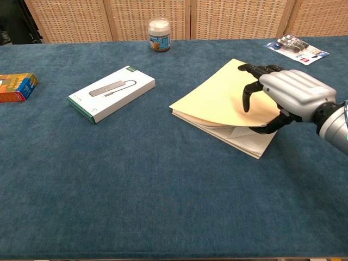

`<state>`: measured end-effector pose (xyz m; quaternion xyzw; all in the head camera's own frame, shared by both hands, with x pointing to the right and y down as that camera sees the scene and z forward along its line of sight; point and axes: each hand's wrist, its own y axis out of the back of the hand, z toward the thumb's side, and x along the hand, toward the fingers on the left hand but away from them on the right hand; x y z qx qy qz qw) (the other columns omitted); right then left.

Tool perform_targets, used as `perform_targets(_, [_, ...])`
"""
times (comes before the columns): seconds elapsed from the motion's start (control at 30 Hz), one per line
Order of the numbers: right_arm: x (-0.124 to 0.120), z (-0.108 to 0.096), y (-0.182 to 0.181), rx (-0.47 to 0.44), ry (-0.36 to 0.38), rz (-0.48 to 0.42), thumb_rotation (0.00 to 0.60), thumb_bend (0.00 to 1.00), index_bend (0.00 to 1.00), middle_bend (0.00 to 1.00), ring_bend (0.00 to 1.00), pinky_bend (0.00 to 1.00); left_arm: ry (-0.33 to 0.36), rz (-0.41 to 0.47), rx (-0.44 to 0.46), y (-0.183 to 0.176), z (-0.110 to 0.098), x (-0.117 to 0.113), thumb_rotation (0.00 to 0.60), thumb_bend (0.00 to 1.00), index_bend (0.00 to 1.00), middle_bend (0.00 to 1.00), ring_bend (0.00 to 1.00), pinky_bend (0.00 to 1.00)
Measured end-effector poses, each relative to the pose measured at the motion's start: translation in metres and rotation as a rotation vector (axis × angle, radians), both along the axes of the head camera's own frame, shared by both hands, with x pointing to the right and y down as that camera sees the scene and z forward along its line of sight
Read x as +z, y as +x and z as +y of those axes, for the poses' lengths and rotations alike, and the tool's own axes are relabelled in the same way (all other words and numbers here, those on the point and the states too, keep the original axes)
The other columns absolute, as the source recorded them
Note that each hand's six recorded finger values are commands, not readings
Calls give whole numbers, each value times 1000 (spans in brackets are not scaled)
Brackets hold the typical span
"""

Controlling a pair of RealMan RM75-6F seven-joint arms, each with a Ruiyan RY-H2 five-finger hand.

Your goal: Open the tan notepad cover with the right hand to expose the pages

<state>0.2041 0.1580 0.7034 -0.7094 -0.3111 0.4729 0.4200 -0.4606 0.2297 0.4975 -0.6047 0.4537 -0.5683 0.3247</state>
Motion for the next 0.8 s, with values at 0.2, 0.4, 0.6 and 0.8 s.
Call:
perform_targets(0.2, [1, -4, -4, 4, -1, 4, 600, 361, 492, 0, 0, 0, 0, 1, -1, 0, 0, 0, 600, 54, 0, 0, 0, 0])
perform_targets(0.4, [1, -2, -9, -16, -11, 6, 600, 551, 520, 0, 0, 0, 0, 2, -3, -1, -1, 0, 600, 54, 0, 0, 0, 0])
perform_targets(0.6, [3, 1, -10, -25, -24, 5, 600, 561, 567, 0, 0, 0, 2, 5, -3, -1, -1, -1, 600, 54, 0, 0, 0, 0])
perform_targets(0.8, [2, 1, -10, -20, -32, -12, 600, 519, 684, 0, 0, 0, 0, 7, 0, -1, -1, -1, 600, 54, 0, 0, 0, 0])
